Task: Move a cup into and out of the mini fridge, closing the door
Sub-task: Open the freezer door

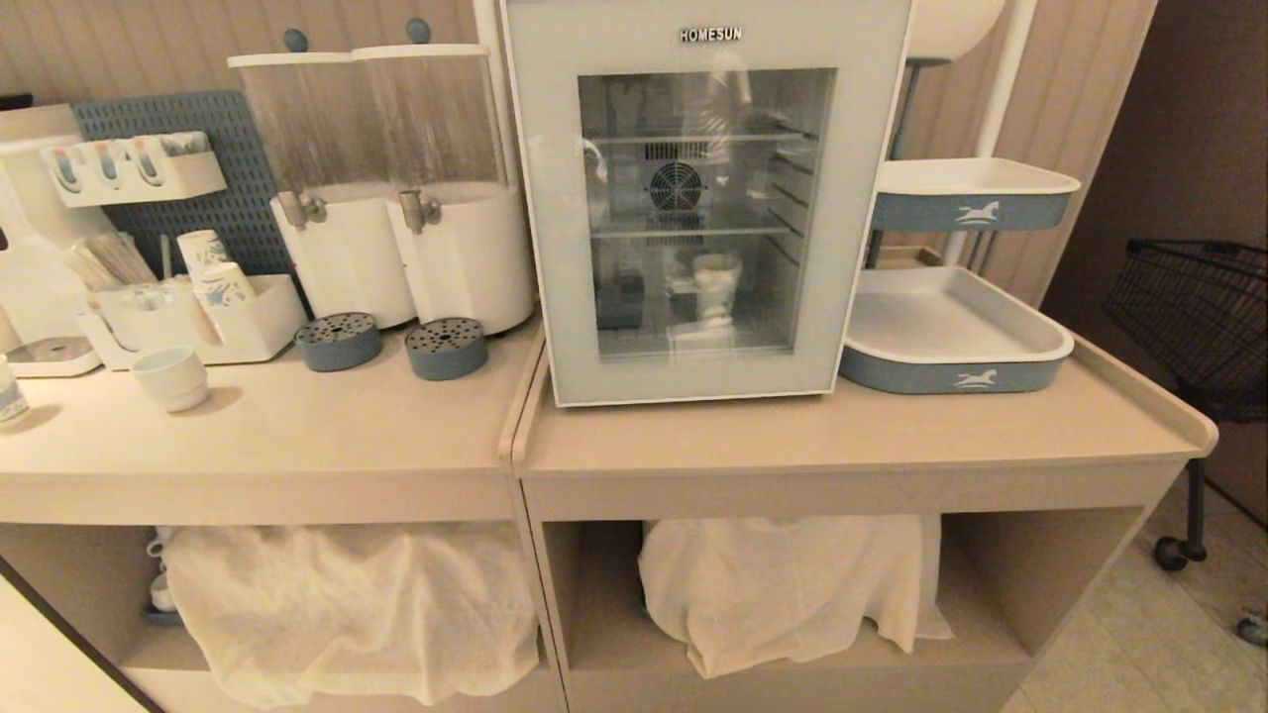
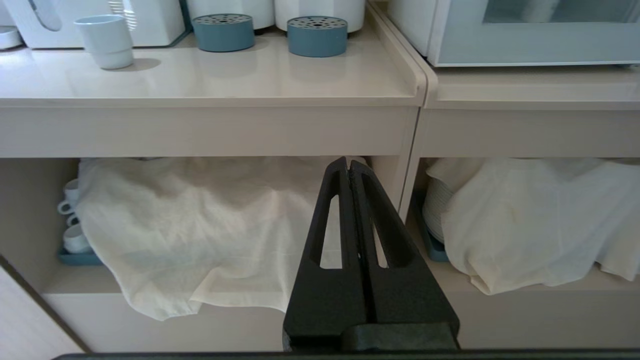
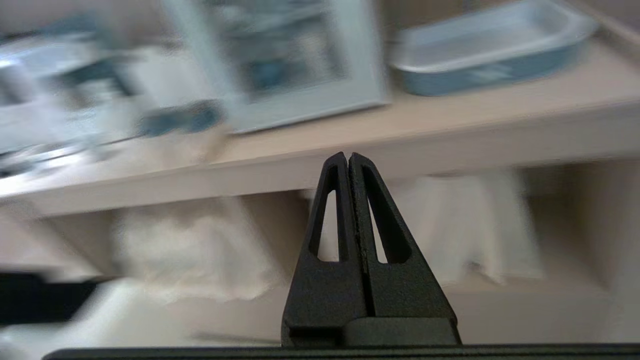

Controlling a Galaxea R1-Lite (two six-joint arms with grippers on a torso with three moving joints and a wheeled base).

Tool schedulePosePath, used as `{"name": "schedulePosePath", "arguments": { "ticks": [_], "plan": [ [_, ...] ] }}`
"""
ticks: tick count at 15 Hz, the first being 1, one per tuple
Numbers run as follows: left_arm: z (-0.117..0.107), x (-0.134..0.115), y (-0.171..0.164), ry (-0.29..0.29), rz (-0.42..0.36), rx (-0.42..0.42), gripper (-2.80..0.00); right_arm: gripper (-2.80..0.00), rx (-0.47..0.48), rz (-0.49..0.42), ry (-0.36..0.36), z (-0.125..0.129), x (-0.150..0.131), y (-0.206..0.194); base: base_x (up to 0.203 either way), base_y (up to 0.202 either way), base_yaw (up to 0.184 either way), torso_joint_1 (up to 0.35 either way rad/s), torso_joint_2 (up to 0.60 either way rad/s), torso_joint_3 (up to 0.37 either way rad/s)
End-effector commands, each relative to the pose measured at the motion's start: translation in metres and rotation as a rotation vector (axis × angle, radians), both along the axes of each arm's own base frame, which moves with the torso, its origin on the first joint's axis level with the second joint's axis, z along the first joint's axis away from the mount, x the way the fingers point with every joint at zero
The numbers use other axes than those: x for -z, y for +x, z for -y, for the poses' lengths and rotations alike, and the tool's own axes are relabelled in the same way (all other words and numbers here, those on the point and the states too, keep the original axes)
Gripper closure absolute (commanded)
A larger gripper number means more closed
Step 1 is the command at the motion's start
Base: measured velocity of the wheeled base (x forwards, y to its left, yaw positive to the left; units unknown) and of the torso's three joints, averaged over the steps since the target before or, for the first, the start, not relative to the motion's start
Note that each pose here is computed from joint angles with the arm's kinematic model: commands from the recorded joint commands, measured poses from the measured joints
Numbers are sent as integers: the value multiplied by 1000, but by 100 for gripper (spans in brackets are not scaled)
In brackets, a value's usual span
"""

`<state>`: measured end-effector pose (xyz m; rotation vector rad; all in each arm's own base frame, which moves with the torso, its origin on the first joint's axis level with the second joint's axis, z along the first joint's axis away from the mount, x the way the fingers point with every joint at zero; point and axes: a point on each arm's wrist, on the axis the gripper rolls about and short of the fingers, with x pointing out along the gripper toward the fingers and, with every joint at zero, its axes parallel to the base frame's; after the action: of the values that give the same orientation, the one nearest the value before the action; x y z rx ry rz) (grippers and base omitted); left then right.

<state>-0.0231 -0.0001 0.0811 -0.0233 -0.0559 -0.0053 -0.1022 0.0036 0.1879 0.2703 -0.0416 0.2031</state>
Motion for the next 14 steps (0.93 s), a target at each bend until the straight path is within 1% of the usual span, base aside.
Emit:
{"name": "schedulePosePath", "arguments": {
  "ticks": [1,2,4,6,7,8,9,11,14],
  "plan": [
    [0,5,1,-1,-18,0,0,0,62,2,-16,1,25,11,0,0,0,0,0,0],
    [0,5,1,-1,-18,0,0,0,87,-1,-55,1,36,26,0,0,0,0,0,0],
    [0,5,1,-1,-18,0,0,0,148,31,-170,2,60,51,0,0,0,0,0,0],
    [0,5,2,-1,-19,0,0,0,186,57,-249,3,83,69,0,0,0,0,0,0],
    [0,5,1,0,-18,0,0,0,192,23,-280,3,98,76,0,0,0,0,0,0],
    [0,5,2,-1,-19,0,0,0,193,-24,-299,3,111,79,0,0,0,0,0,0],
    [0,5,1,0,-18,0,0,0,195,-48,-293,4,114,80,0,0,0,0,0,0],
    [0,5,2,0,-19,0,0,0,193,-48,-312,4,114,80,0,0,0,0,0,0],
    [0,5,1,0,-18,0,0,0,192,-54,-314,4,114,79,0,0,0,0,0,0]
  ]
}}
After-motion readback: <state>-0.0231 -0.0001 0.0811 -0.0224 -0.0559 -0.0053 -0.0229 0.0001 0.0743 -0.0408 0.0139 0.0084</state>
